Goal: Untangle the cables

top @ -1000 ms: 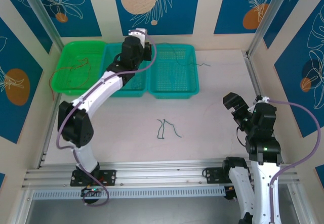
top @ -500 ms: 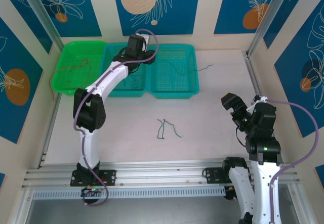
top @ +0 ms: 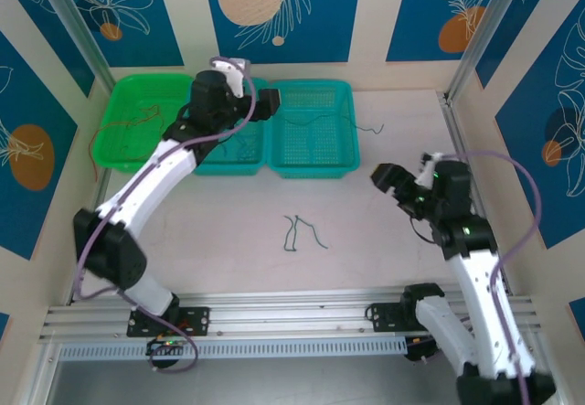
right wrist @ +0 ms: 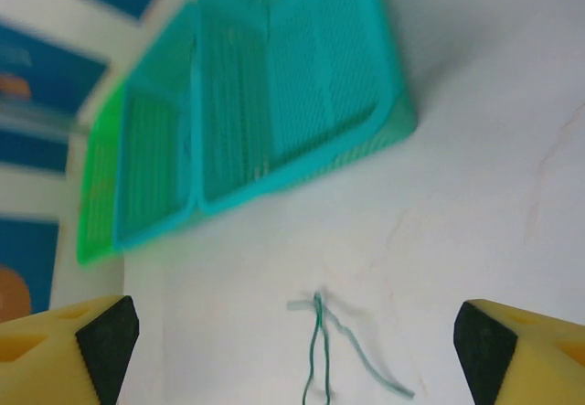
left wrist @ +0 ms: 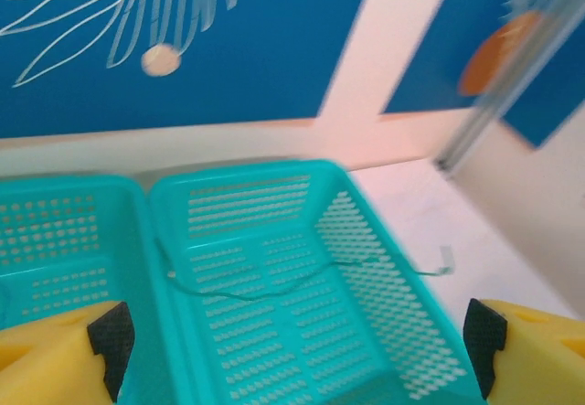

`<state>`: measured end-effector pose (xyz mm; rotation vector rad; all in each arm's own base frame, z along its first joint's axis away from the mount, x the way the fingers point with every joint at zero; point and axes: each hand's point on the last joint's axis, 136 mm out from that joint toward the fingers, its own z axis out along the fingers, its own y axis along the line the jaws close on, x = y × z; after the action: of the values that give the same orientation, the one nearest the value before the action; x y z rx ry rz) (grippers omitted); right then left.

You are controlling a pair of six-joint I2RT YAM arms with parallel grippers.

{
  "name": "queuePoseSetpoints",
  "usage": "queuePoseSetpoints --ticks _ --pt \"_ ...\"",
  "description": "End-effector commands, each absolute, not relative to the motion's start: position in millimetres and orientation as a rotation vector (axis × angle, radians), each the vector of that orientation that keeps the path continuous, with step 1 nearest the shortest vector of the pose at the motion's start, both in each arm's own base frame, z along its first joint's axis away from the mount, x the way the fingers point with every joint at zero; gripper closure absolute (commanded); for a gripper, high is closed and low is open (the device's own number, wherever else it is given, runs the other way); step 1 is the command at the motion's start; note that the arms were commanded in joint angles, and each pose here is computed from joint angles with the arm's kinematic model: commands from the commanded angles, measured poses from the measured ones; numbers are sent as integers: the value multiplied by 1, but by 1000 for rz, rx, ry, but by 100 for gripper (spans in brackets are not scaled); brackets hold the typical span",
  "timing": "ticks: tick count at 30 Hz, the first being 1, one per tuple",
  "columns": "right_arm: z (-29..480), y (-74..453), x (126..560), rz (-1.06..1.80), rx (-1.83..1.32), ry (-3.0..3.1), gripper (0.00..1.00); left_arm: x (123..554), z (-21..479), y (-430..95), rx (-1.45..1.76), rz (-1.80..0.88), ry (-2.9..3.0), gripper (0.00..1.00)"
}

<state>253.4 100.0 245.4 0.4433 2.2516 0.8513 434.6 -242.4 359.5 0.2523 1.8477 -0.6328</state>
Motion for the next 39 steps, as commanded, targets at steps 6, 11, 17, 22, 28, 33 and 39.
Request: queuePoseSetpoints --ticks 6,11,17,22,28,33,39 --pt "230 175 287 400 -294 2390 9 314 333 -287 470 -779 1806 1" --pt "231 166 369 -38 -511 2272 9 259 290 -290 624 -733 1839 0" --pt "218 153 462 -166 -619 2221 11 213 245 -280 809 -746 1875 0" --pt "203 163 510 -207 -834 2098 7 174 226 -280 1053 -827 1865 0" --pt "174 171 533 -39 -916 2206 11 134 227 -280 1286 -928 1708 0" --pt "156 179 542 19 -932 2253 32 124 227 -281 1364 -968 1734 0" --pt "144 182 544 28 -935 2282 44 130 229 -279 1322 -928 1721 0"
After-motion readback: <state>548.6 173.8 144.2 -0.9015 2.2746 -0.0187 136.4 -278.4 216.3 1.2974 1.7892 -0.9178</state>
